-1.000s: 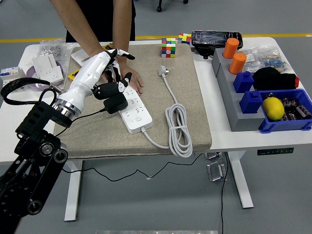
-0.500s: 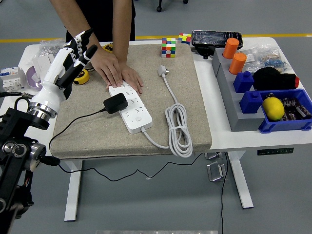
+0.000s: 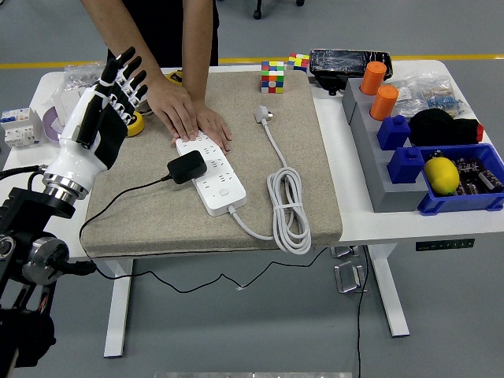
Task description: Pick up the plug,place it near the board,insert it into the board,press the button
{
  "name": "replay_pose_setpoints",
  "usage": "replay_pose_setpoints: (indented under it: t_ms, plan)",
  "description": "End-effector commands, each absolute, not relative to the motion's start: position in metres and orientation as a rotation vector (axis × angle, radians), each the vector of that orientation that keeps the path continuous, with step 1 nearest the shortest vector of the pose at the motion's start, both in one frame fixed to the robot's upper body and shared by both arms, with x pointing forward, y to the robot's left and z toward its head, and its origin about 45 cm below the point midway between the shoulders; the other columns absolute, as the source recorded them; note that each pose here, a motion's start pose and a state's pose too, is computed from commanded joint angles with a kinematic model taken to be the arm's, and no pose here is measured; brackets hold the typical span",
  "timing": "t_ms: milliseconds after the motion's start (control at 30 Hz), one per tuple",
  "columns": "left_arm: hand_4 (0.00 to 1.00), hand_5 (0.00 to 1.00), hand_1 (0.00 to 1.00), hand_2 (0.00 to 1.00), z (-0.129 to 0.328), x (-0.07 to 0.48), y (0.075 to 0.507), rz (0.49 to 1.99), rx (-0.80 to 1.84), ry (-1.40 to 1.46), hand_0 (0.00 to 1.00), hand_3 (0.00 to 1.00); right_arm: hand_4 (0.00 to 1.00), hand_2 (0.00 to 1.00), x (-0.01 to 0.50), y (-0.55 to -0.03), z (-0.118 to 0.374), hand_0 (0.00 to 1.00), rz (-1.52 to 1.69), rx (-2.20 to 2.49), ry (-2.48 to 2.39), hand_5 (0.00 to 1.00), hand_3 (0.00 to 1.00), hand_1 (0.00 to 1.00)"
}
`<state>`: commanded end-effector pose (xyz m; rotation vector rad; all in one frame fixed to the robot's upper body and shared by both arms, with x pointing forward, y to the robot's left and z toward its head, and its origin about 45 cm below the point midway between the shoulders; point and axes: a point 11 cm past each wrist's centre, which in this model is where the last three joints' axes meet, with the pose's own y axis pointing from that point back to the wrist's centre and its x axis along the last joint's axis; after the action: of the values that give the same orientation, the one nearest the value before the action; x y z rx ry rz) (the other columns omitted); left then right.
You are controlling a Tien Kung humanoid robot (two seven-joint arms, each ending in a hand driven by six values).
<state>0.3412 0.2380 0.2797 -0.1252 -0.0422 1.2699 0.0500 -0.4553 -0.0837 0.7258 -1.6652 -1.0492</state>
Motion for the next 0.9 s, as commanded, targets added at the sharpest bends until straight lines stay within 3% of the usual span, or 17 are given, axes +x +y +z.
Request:
replay_pose_setpoints:
  t_ms: [67, 100, 267, 300, 467, 500, 667, 700, 867, 900]
  plan:
    - [0.998, 0.555, 0.86, 0.835, 0.281, 0.339, 0.232, 1.242, -0.054, -0.125, 0.835, 0.994, 0.998, 0.807, 0.051, -0.456, -0.083, 0.882, -1.048, 0.726, -1.667, 0.998, 0.829, 0.828]
    - [0.9, 0.375, 0.708, 0.633, 0.281, 0.337, 0.23, 1.228, -0.021, -0.161, 0.707, 0.971, 0.998, 0.807, 0.051, -0.456, -0.083, 0.881, -1.048, 0.726, -1.668, 0.998, 0.829, 0.828]
    - [0.9, 0.375, 0.708, 0.633, 0.273, 0.331, 0.212, 1.144, 0.157, -0.351, 0.707, 0.971, 0.998, 0.807, 0.053, -0.457, -0.083, 0.881, -1.047, 0.727, -1.671, 0.998, 0.829, 0.828]
    - [0.669, 0.167, 0.348, 0.393, 0.271, 0.331, 0.211, 1.139, 0.186, -0.381, 0.328, 0.934, 0.998, 0.806, 0.053, -0.457, -0.083, 0.881, -1.047, 0.727, -1.672, 0.998, 0.829, 0.828]
    - [0.669, 0.167, 0.348, 0.393, 0.253, 0.33, 0.202, 1.1, 0.355, -0.541, 0.328, 0.934, 0.998, 0.806, 0.054, -0.456, -0.083, 0.881, -1.047, 0.73, -1.672, 0.998, 0.829, 0.828]
    - [0.529, 0.107, 0.12, 0.21, 0.247, 0.331, 0.2, 1.085, 0.397, -0.572, 0.242, 0.912, 0.998, 0.806, 0.053, -0.456, -0.083, 0.881, -1.047, 0.73, -1.672, 0.998, 0.829, 0.828]
    - [0.529, 0.107, 0.12, 0.21, 0.221, 0.334, 0.197, 1.004, 0.596, -0.71, 0.242, 0.912, 0.998, 0.806, 0.054, -0.457, -0.082, 0.881, -1.045, 0.729, -1.672, 0.998, 0.829, 0.828]
    - [0.571, 0.002, 0.036, 0.144, 0.216, 0.334, 0.197, 0.985, 0.64, -0.739, 0.209, 0.836, 0.998, 0.806, 0.054, -0.457, -0.082, 0.881, -1.044, 0.729, -1.672, 0.998, 0.829, 0.828]
    - [0.571, 0.002, 0.036, 0.144, 0.192, 0.341, 0.199, 0.901, 0.836, -0.864, 0.209, 0.836, 0.998, 0.806, 0.056, -0.457, -0.082, 0.881, -1.042, 0.732, -1.675, 0.998, 0.829, 0.828]
    - [0.62, 0.002, 0.021, 0.141, 0.188, 0.341, 0.199, 0.89, 0.846, -0.858, 0.194, 0.854, 0.998, 0.806, 0.056, -0.457, -0.082, 0.881, -1.042, 0.731, -1.675, 0.998, 0.83, 0.828]
